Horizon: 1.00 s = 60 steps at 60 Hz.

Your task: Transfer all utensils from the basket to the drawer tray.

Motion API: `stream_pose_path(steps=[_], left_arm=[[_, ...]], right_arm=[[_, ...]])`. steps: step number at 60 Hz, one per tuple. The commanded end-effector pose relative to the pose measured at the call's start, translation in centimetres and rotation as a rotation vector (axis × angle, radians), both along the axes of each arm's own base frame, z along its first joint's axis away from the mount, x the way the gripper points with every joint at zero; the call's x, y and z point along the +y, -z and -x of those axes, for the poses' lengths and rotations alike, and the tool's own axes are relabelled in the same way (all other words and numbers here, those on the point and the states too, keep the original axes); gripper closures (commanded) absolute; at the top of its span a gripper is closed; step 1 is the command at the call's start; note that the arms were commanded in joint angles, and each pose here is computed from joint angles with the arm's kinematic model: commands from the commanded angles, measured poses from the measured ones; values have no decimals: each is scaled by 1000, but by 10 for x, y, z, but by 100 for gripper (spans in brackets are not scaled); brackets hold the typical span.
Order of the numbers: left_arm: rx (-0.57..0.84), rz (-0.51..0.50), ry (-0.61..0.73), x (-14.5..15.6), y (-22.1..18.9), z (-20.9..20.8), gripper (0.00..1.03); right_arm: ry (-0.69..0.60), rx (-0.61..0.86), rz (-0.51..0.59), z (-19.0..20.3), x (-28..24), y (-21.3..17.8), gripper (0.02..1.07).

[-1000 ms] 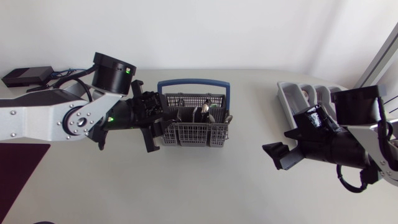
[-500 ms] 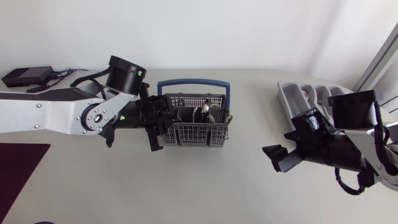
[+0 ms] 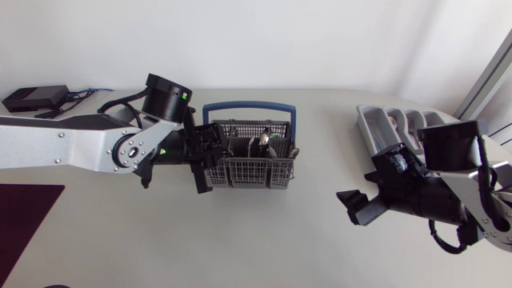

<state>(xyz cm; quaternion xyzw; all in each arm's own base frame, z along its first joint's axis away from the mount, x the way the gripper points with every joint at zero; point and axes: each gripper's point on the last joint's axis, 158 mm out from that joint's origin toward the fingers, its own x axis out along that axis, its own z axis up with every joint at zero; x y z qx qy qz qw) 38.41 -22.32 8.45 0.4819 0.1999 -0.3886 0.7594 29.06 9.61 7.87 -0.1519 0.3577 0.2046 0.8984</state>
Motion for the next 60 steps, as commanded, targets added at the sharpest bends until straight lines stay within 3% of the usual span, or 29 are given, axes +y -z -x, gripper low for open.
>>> stream_pose_path(steps=[1, 17, 43, 60], left_arm=[[-19, -23, 24, -5, 0, -6, 100], [-26, -12, 7, -2, -8, -9, 100], [-29, 140, -36, 6, -68, -6, 100], [-148, 240, -57, 9, -138, 21, 100]], right_arm=[[-16, 3, 19, 5, 0, 6, 7], [-21, 3, 22, 6, 0, 7, 7], [-37, -3, 34, 9, 4, 7, 7], [-60, -69, 26, 9, 9, -11, 7]])
